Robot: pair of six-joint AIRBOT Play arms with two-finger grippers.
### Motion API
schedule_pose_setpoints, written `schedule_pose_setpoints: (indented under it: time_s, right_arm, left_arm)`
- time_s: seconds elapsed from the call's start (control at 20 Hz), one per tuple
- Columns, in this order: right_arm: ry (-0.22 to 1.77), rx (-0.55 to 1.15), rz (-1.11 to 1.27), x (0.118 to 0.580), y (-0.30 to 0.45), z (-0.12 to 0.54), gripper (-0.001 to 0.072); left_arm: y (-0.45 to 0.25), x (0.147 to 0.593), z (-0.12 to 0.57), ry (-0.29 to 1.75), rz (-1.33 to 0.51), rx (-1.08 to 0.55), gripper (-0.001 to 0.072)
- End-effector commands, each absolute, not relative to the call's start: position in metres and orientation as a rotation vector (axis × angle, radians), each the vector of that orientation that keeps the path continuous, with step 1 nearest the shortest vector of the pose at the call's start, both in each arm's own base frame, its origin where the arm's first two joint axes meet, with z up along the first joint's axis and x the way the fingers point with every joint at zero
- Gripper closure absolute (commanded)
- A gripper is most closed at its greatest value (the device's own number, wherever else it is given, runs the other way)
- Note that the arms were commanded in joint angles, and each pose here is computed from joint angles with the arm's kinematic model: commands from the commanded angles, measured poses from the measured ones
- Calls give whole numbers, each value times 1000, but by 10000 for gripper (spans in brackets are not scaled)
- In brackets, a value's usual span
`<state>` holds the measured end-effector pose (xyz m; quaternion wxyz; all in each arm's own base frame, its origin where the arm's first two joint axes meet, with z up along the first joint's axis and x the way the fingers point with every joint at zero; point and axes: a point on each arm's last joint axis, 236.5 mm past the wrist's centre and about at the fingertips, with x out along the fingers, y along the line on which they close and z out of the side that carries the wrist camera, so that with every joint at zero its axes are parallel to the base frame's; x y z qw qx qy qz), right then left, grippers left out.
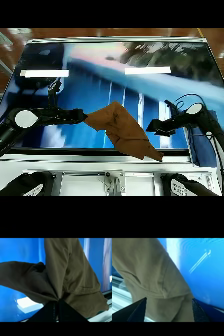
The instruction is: Fold the shirts.
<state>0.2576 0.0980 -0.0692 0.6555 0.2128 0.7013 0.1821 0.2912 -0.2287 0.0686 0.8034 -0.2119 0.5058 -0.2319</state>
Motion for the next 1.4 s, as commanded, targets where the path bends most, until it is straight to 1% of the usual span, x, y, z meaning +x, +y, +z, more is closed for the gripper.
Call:
schedule_pose_setpoints:
  time_s: [0.0,0.2,0.25,0.3,0.35,0.4,0.45,0.5,0.6,0.65,0.75,0.8,0.85,0.95,1.0,1.05,1.1,1.2,1.3,1.35]
  right_arm:
    - [1567,453,404,266,125,-95,43]
    - [1617,432,408,258,138,-110,49]
    - [1624,431,412,256,138,-109,145]
    - [1630,431,414,255,138,-109,288]
    - [1631,432,415,255,138,-109,403]
    - [1630,437,416,255,139,-108,472]
    - [1631,441,417,255,139,-108,581]
    - [1638,448,420,253,141,-107,648]
    - [1647,433,450,255,142,-96,648]
    - [1622,415,474,263,143,-83,648]
    - [1464,355,509,301,144,-35,648]
    - [1343,311,525,325,144,2,648]
    - [1182,257,551,350,144,55,648]
    - [803,156,564,385,142,185,648]
    - [579,115,536,392,136,264,648]
    - [377,83,503,389,127,337,648]
    - [178,54,464,375,117,409,649]
    - [-90,20,395,335,98,509,649]
    - [-230,-2,358,297,87,564,649]
    - [-274,0,347,284,84,581,649]
  left_arm:
    - [-228,291,68,1082,-500,-446,659]
    - [-228,292,68,1080,-500,-441,659]
    - [-227,292,68,1079,-499,-440,659]
    - [-227,292,67,1078,-498,-436,660]
    - [-226,293,67,1077,-495,-431,659]
    - [-226,293,67,1077,-495,-429,659]
    - [-225,293,67,1076,-494,-426,659]
    - [-224,293,66,1075,-492,-421,659]
    - [-221,295,65,1069,-484,-400,659]
    - [-218,298,67,1060,-477,-386,659]
    - [-209,310,87,1004,-462,-400,660]
    - [-204,321,110,945,-459,-415,660]
    - [-197,331,142,867,-459,-430,660]
    - [-185,345,225,665,-489,-417,660]
    - [-179,345,281,532,-514,-394,660]
    - [-173,340,339,393,-537,-363,660]
    - [-166,329,392,264,-554,-340,660]
    - [-149,294,491,19,-570,-328,659]
    - [-135,253,560,-174,-580,-321,660]
    - [-129,234,582,-235,-584,-314,660]
